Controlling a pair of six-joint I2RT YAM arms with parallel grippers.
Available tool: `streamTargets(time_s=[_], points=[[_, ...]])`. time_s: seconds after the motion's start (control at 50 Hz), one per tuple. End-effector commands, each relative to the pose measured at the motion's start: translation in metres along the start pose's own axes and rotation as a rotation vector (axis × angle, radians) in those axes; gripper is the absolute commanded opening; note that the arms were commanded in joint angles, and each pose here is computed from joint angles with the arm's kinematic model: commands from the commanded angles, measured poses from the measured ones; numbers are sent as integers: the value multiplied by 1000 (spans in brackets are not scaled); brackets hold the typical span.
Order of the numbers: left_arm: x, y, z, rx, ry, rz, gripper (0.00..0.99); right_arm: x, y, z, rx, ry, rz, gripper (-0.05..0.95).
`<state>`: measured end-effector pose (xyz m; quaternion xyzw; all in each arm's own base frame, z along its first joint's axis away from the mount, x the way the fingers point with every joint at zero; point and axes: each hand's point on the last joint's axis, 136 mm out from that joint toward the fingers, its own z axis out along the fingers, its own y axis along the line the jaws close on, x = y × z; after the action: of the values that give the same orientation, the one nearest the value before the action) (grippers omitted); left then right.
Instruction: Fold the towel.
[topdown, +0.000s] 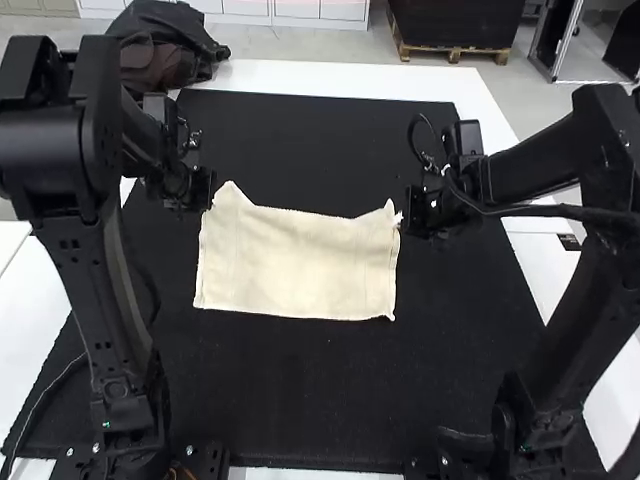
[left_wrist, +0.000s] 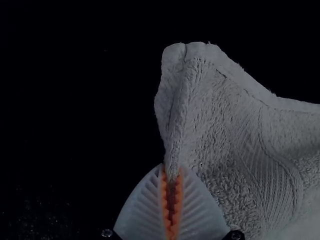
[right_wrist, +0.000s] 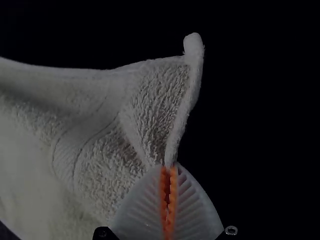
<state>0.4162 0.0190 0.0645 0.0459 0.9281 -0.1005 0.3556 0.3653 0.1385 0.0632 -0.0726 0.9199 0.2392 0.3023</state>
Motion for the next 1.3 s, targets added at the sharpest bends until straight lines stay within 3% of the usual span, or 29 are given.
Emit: streamTargets(time_s=[0.0, 0.56, 1.28], points=[[-3, 3, -12, -18, -32, 28, 26, -8, 2, -12, -11, -36, 3, -26], [22, -6, -27, -24, -38, 59, 26, 14, -11, -24, -3, 1, 29, -26], [55, -7, -38, -45, 0, 35, 26, 43, -7, -33, -14, 63, 36, -26]])
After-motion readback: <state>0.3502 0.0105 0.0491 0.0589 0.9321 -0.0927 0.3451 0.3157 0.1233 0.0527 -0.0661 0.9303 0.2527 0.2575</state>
